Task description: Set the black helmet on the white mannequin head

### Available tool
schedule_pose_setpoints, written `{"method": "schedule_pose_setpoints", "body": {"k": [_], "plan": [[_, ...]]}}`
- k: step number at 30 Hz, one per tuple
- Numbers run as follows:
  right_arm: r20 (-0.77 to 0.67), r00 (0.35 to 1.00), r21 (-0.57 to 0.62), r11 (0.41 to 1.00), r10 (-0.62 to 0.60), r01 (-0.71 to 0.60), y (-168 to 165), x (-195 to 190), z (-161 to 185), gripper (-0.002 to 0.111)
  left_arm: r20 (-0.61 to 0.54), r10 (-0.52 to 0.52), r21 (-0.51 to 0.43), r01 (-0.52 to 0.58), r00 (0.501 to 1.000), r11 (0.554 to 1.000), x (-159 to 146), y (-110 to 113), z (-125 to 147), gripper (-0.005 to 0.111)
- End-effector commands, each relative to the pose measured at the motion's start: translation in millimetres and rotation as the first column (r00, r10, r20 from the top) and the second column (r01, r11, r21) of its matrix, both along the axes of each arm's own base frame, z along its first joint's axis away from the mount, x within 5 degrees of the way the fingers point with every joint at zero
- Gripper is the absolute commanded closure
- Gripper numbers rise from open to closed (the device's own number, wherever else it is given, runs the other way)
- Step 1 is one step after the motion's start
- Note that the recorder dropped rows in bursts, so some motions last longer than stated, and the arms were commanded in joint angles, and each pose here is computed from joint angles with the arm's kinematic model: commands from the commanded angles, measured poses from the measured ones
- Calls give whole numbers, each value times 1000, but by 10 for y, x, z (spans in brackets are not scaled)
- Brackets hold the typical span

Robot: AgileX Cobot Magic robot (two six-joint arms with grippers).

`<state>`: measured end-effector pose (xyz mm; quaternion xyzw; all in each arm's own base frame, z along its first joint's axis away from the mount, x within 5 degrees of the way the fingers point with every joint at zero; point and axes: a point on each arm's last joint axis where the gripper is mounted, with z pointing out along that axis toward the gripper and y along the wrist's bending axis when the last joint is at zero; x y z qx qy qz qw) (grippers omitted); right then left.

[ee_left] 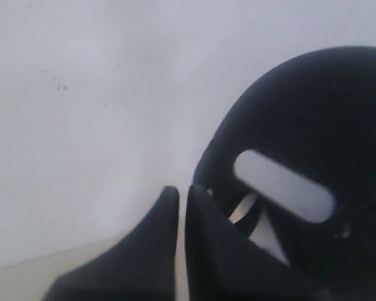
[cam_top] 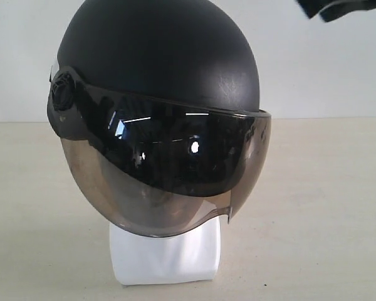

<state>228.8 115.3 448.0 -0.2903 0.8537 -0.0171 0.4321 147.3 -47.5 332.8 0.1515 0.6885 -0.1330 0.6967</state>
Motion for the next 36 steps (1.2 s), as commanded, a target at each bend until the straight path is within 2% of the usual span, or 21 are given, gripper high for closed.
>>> {"method": "schedule_pose_setpoints", "body": {"k": [1,4,7,10,12,16,19,25,30,33,36], "plan": [[39,982,93,979,-186,182,-445,-147,206,109,80,-175,-44,179,981,983,-162,-127,191,102],[-6,979,137,970,-203,202,-620,-211,146,109,77,-230,-61,235,970,970,-131,-179,306,102],[-79,991,218,968,-107,122,-660,-190,-25,109,41,-305,-37,307,951,951,-57,-258,380,102],[-114,993,315,947,-24,59,-744,-110,-202,109,-2,-429,-37,428,903,903,-6,-369,472,102],[-142,990,381,924,16,40,-832,-36,-340,109,-38,-468,-43,467,883,883,47,-411,507,102],[-169,979,548,836,116,-4,-989,169,-553,109,-147,-464,-27,465,874,885,146,-428,441,102],[-195,961,653,757,198,-24,-1080,332,-693,109,-179,-507,-54,506,843,861,134,-460,414,102],[-286,934,691,722,216,45,-1164,613,-1000,109,-194,-510,-61,509,838,859,171,-470,391,102],[-282,927,739,672,246,46,-1154,764,-1125,109,-219,-544,-74,542,810,837,249,-512,380,102],[-303,910,738,674,284,35,-1045,806,-1196,109,-220,-549,-74,547,806,834,306,-527,408,102],[-347,854,737,676,389,-8,-711,884,-1375,109,-207,-564,-70,563,799,823,322,-542,476,102]]}}
